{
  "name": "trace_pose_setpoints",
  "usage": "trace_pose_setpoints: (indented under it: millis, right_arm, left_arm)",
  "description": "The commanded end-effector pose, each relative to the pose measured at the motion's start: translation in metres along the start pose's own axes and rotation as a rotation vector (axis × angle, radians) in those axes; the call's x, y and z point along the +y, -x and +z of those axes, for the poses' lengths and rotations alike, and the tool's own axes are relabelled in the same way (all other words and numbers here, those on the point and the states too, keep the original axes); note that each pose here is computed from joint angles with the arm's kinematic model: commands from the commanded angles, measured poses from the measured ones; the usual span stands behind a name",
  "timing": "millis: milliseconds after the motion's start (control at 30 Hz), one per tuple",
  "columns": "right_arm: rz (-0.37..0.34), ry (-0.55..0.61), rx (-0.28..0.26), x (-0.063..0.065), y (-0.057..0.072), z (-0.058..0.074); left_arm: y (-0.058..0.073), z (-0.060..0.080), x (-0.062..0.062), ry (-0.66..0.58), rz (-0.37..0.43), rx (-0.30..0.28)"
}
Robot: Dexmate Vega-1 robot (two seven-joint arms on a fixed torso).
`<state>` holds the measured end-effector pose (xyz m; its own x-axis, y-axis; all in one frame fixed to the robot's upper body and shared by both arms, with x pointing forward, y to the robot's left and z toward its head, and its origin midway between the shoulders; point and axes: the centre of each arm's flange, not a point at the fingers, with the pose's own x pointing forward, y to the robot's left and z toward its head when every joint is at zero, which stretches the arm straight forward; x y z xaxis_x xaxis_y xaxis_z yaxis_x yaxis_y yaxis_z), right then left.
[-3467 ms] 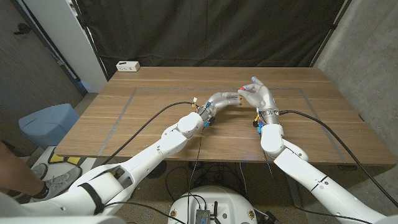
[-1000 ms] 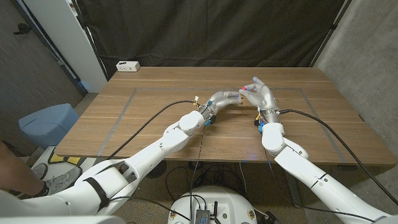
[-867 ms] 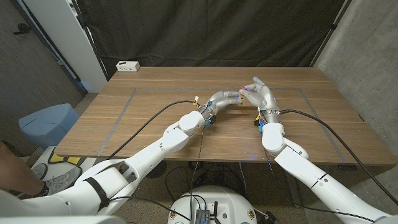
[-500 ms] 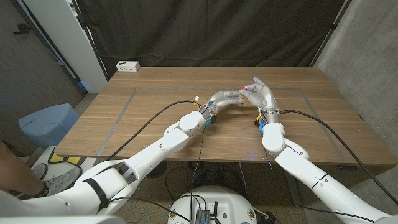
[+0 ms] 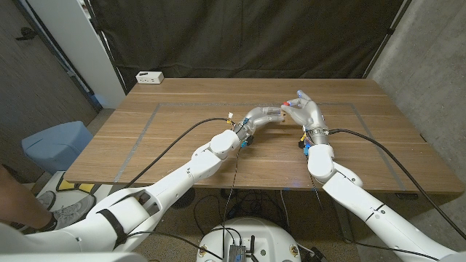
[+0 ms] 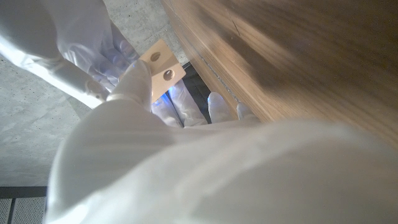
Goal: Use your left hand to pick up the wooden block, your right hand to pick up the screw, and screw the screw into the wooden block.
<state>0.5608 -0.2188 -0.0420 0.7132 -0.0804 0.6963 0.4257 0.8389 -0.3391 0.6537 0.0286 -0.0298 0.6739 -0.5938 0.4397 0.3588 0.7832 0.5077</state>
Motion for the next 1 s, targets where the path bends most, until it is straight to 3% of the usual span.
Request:
trace_pose_setpoints:
  millis: [33,1000]
  right_arm:
    - [0.002,-0.002,0.007,0.0007,0.0015,-0.0032]
    - [0.014,0.01,0.001,0.0019,0.006,-0.0049]
  left_arm:
    - [-0.0006,-0.0002,-0.0003,0.003,-0.001,0.001]
    - [-0.0001,0.0006,-0.002,0.012,0.006,-0.004]
